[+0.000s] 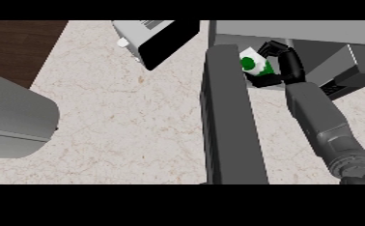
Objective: Pick up the milk, place it into the microwave and close the microwave
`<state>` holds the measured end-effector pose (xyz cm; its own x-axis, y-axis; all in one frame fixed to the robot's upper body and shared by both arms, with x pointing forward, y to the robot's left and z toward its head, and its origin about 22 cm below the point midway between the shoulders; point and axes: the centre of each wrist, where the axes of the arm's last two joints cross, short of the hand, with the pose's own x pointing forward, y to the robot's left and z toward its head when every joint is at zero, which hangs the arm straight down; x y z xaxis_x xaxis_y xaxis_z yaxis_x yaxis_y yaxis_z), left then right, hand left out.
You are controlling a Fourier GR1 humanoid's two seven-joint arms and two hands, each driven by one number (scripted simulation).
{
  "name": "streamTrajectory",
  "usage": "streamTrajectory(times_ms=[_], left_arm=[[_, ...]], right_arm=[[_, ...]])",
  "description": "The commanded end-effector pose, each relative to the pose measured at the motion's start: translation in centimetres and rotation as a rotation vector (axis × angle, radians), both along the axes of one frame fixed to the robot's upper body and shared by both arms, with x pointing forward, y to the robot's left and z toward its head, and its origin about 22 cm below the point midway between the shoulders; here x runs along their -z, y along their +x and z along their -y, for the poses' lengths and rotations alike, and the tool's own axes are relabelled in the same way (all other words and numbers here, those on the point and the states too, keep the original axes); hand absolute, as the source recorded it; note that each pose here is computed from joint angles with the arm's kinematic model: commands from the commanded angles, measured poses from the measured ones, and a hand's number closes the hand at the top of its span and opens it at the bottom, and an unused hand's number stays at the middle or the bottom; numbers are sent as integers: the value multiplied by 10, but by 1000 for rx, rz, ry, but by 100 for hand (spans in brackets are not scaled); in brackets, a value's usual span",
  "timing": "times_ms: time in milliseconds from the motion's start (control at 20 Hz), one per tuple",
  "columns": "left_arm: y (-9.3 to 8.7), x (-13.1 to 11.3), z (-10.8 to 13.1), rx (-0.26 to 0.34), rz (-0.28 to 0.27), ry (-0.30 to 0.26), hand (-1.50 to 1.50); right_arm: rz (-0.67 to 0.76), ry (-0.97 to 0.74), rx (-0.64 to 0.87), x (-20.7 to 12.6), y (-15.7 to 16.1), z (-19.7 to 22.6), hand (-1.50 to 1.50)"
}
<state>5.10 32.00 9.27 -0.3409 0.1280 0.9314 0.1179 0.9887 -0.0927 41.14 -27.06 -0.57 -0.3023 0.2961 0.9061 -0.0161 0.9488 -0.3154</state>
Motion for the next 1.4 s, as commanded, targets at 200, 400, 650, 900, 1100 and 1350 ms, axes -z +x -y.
streamTrajectory(times_ms=[200,400,650,900,1100,1350], left_arm=[[13,-8,3,51,57,-18,-150],[15,-7,-1,51,53,-25,-150],[19,-12,-1,80,73,-14,-150],[22,-13,-1,96,58,5,-150],[28,-9,-2,98,70,-4,-150],[33,-10,-7,90,65,2,-150]], right_arm=[[46,-161,151,-30,14,13,150],[49,-175,215,-33,15,16,150],[59,-195,266,-49,20,28,150],[76,-190,307,-55,22,32,150],[86,-188,313,-65,24,42,150],[90,-185,319,-64,24,40,150]])
